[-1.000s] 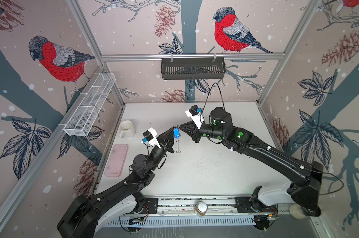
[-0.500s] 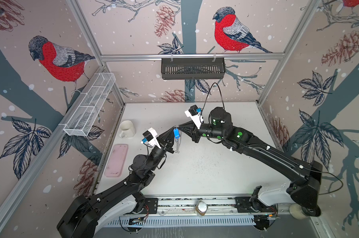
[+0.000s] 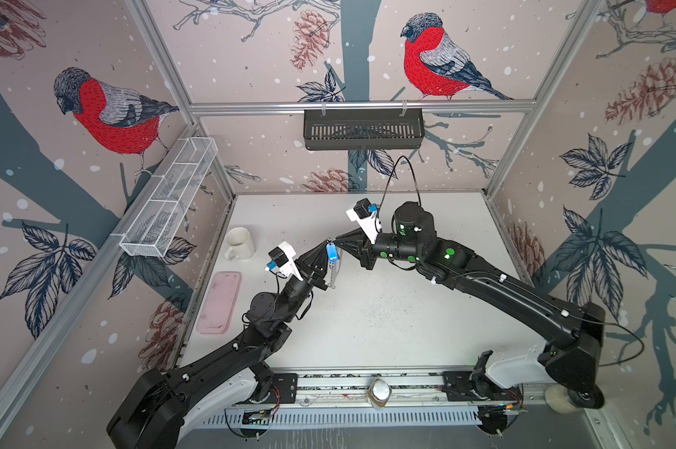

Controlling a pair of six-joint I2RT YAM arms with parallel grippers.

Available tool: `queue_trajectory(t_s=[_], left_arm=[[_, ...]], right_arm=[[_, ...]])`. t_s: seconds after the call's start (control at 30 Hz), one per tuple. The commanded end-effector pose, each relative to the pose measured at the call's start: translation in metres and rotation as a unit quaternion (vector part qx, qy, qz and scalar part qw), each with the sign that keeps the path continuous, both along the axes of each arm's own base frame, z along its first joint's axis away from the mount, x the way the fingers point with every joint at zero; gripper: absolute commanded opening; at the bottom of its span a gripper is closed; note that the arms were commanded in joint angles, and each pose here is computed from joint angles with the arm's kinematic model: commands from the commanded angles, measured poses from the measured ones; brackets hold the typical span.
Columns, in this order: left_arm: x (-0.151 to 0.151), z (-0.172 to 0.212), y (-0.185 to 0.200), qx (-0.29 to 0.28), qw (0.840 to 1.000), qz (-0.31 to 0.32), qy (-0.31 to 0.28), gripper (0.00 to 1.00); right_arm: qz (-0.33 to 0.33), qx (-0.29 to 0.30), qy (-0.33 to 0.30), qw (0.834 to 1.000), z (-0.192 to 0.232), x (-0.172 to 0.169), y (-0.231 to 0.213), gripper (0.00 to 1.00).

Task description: Put the keys on the keyring

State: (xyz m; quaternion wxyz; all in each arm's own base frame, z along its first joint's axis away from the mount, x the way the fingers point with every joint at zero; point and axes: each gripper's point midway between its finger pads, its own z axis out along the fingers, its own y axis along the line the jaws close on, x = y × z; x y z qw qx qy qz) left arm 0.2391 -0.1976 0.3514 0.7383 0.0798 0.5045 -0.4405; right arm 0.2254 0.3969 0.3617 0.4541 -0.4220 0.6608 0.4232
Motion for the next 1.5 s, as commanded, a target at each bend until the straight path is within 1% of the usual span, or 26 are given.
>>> queue_trajectory(t_s=[0.0,0.13,0.2,0.27,0.67,0.7,0.77,0.9,1.0,1.17,1.3,1.4,1.47], left_arm=[[-0.006,0.011,0.004,-0.013,1.0,-0.001,-0.023,0.0],[-0.006,0.011,0.004,-0.014,1.0,-0.001,-0.023,0.0],[-0.006,0.011,0.004,-0.015,1.0,-0.001,-0.023,0.0],[-0.006,0.01,0.004,-0.013,1.0,-0.001,-0.022,0.0],[-0.003,0.008,0.007,-0.018,1.0,0.006,-0.014,0.0],[-0.003,0.007,0.007,-0.018,1.0,0.006,-0.013,0.0],[-0.002,0.006,0.008,-0.02,1.0,0.009,-0.009,0.04],[-0.001,0.006,0.01,-0.021,1.0,0.014,-0.008,0.08],[0.0,0.004,0.011,-0.018,1.0,0.02,-0.004,0.09],[0.006,-0.003,0.018,-0.007,0.999,0.048,0.015,0.11],[0.009,-0.007,0.025,0.01,0.997,0.074,0.027,0.13],[0.01,-0.007,0.026,0.031,0.996,0.084,0.031,0.12],[0.011,-0.006,0.021,0.054,0.995,0.082,0.033,0.13]], right_arm=[[0.008,0.015,-0.004,1.0,0.009,-0.002,0.002,0.1],[0.011,0.016,-0.003,1.0,0.01,-0.003,0.002,0.05],[0.012,0.017,-0.003,1.0,0.01,-0.003,0.002,0.01],[0.013,0.018,-0.004,1.0,0.011,-0.004,0.002,0.0],[0.002,0.02,-0.018,1.0,0.016,-0.005,-0.004,0.0],[0.001,0.019,-0.019,1.0,0.016,-0.005,-0.004,0.0],[-0.004,0.016,-0.02,1.0,0.015,-0.004,-0.006,0.0],[-0.01,0.012,-0.021,1.0,0.014,-0.003,-0.007,0.0],[-0.017,0.01,-0.023,1.0,0.015,-0.002,-0.01,0.0],[-0.042,-0.01,-0.019,0.999,0.009,0.006,-0.014,0.0],[-0.05,-0.019,-0.014,0.998,0.005,0.008,-0.017,0.0],[-0.053,-0.024,-0.011,0.998,0.002,0.009,-0.018,0.0],[-0.056,-0.031,-0.005,0.998,-0.001,0.011,-0.018,0.0]])
